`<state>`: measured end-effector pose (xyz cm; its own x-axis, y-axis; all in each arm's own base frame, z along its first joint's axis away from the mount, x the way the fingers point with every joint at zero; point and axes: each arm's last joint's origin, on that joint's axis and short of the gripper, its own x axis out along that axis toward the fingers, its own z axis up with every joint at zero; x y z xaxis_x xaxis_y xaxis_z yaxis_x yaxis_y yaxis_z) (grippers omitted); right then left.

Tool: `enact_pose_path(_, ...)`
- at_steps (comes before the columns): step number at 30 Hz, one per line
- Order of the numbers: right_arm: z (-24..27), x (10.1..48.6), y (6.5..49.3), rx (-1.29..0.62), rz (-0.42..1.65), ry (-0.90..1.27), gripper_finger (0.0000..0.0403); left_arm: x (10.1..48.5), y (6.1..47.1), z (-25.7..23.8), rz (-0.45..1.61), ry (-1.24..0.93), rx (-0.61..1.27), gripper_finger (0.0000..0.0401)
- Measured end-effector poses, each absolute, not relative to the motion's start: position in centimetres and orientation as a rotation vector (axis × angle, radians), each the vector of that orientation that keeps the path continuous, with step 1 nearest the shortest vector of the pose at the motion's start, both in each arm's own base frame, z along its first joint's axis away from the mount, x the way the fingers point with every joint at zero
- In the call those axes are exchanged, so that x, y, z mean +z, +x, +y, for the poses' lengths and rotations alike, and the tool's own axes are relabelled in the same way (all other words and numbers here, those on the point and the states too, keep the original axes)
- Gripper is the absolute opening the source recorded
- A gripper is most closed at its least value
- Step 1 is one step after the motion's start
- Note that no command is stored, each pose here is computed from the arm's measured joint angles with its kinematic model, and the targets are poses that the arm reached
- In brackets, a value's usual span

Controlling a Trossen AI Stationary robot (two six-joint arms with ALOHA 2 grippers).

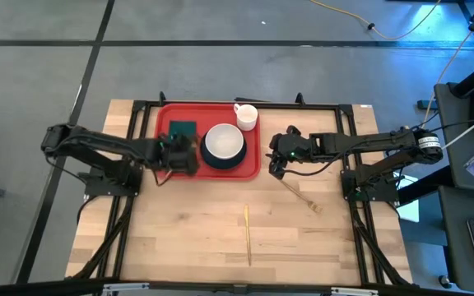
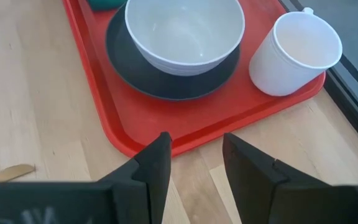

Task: Set up tray
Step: Put the gold spoon on the green napkin

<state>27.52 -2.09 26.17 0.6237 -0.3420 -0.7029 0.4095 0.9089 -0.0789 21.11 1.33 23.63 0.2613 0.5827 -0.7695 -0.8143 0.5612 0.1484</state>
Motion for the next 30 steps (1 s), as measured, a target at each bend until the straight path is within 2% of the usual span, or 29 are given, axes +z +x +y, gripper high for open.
enact_pose_path(6,-2.1,26.1,27.5,-0.424,0.796,0.07,0.0147,24.4,20.1,5.4,0.736,-0.47,1.216,0.001)
enact_pose_path(10,-2.1,26.1,27.5,-0.422,0.798,0.067,0.0147,24.3,19.4,7.8,0.735,-0.604,1.273,0.0014)
enact_pose_path(13,-2.1,26.1,27.4,-0.426,0.805,0.073,0.0147,24.4,19.3,9.3,0.73,-0.682,1.236,0.0012)
enact_pose_path(19,-2.1,25.8,27.1,-0.464,0.827,0.167,0.0147,24.8,20.0,12.0,0.679,-0.744,1.032,0.0008)
enact_pose_path(30,-2.0,25.7,27.0,-0.531,0.803,0.31,0.0147,23.6,17.7,15.3,0.775,-0.832,1.095,0.0007)
